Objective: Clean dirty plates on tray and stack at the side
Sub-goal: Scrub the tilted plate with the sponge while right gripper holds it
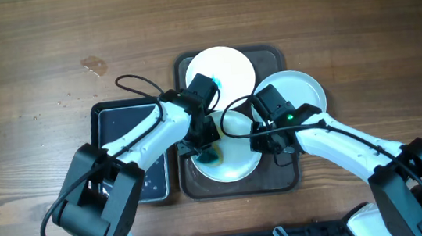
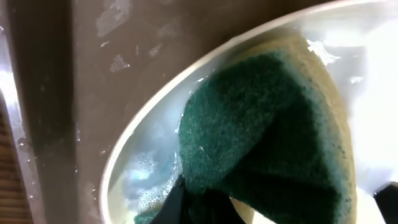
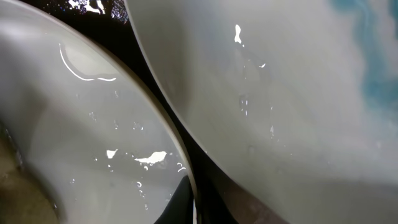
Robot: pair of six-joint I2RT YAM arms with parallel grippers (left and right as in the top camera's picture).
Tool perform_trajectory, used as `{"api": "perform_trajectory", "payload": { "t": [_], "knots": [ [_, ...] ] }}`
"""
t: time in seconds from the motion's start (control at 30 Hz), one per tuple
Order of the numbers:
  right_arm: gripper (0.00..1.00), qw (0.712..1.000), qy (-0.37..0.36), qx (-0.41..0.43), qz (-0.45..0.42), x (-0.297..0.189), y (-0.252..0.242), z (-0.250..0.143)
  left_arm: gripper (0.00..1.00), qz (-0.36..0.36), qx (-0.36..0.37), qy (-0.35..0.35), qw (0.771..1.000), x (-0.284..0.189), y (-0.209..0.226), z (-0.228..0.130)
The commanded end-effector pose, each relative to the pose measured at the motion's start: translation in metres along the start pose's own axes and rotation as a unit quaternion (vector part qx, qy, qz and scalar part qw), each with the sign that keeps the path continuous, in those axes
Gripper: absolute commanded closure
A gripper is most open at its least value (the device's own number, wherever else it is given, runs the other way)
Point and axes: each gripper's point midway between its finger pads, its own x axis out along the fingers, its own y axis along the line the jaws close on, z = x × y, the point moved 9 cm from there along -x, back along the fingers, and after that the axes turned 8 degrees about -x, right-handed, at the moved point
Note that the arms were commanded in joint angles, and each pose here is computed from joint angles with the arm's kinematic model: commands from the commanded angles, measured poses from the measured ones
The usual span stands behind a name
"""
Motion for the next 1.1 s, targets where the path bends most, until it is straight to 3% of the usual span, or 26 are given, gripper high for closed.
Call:
{"api": "perform_trajectory", "payload": {
  "t": [0.0, 0.1, 0.37, 0.53, 0.8, 1.07],
  "knots": [
    [0.96, 0.999, 0.001, -0.005, -0.047, 0.008, -0.012, 0.000, 0.96, -0.084, 0.014, 0.020, 0.996, 0.007, -0.017, 0.005],
    [0.96, 0.999, 0.004, -0.005, -0.049, 0.008, -0.013, -0.001, 0.96, -0.177, 0.064, 0.073, 0.979, 0.004, -0.049, -0.016],
    [0.96, 0.998, 0.013, -0.016, -0.054, 0.008, -0.014, -0.004, 0.96, -0.185, 0.085, 0.080, 0.976, 0.024, -0.075, -0.045],
    [0.96, 0.998, 0.013, -0.016, -0.054, 0.008, -0.014, -0.004, 0.96, -0.151, 0.074, 0.091, 0.981, 0.047, -0.069, -0.043],
    [0.96, 0.998, 0.016, -0.016, -0.056, 0.008, -0.015, -0.005, 0.96, -0.020, 0.005, -0.014, 1.000, 0.026, -0.022, -0.010],
    [0.96, 0.998, 0.020, -0.016, -0.058, 0.008, -0.015, -0.006, 0.96, 0.090, -0.023, -0.118, 0.989, -0.020, 0.020, 0.000]
  ]
}}
